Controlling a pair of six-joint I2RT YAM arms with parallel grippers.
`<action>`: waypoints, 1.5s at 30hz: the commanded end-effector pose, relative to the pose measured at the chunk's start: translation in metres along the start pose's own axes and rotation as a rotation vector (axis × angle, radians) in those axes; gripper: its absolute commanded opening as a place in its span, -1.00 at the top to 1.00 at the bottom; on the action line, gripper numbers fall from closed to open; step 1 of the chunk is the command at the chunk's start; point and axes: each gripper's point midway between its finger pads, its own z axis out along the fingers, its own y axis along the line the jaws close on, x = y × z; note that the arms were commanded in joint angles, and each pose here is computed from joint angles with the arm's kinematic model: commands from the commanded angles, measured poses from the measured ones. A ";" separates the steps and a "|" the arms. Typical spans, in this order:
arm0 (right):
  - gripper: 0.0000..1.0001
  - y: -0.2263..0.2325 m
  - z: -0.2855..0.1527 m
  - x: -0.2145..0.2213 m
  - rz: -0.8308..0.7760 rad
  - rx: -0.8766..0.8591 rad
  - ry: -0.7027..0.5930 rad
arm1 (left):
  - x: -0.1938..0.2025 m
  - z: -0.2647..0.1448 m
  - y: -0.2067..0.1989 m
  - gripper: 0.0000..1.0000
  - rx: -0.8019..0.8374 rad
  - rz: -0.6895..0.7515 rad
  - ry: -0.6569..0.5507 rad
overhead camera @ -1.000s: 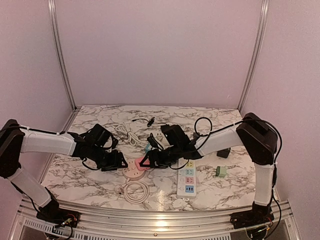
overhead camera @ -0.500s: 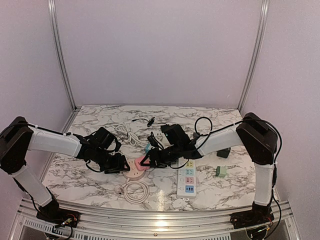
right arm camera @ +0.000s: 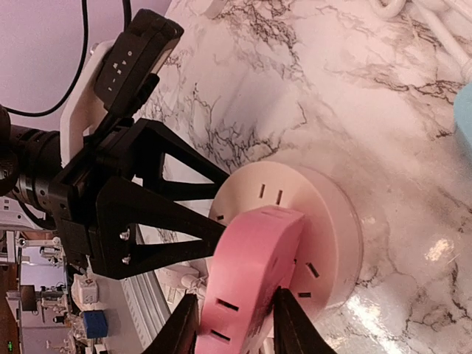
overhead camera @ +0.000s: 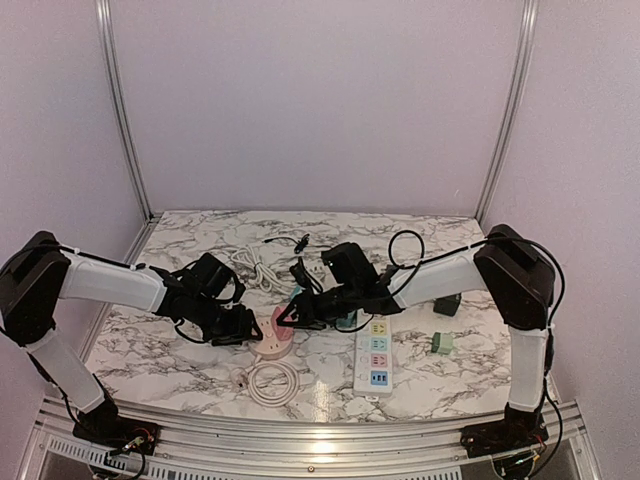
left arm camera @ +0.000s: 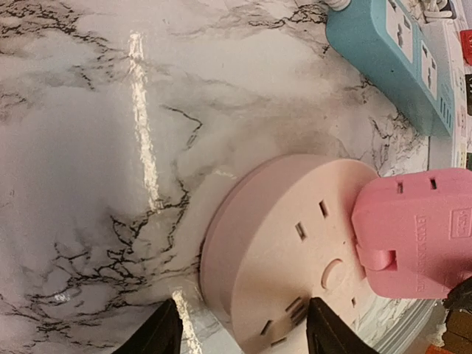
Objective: Pull the plug off the socket
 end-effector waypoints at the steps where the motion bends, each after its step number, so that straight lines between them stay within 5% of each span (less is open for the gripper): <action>1: 0.36 0.012 0.005 -0.010 -0.024 -0.028 -0.016 | 0.011 0.012 0.018 -0.17 -0.080 -0.006 0.038; 18: 0.48 -0.007 0.012 -0.001 0.003 0.034 0.020 | 0.015 0.018 0.024 -0.17 -0.104 -0.010 0.052; 24: 0.67 -0.005 0.011 -0.007 0.006 0.021 0.017 | 0.019 0.022 0.031 -0.17 -0.131 -0.016 0.065; 45: 0.95 0.017 -0.001 -0.016 0.050 -0.154 -0.004 | 0.043 0.033 0.070 -0.18 -0.302 -0.021 0.128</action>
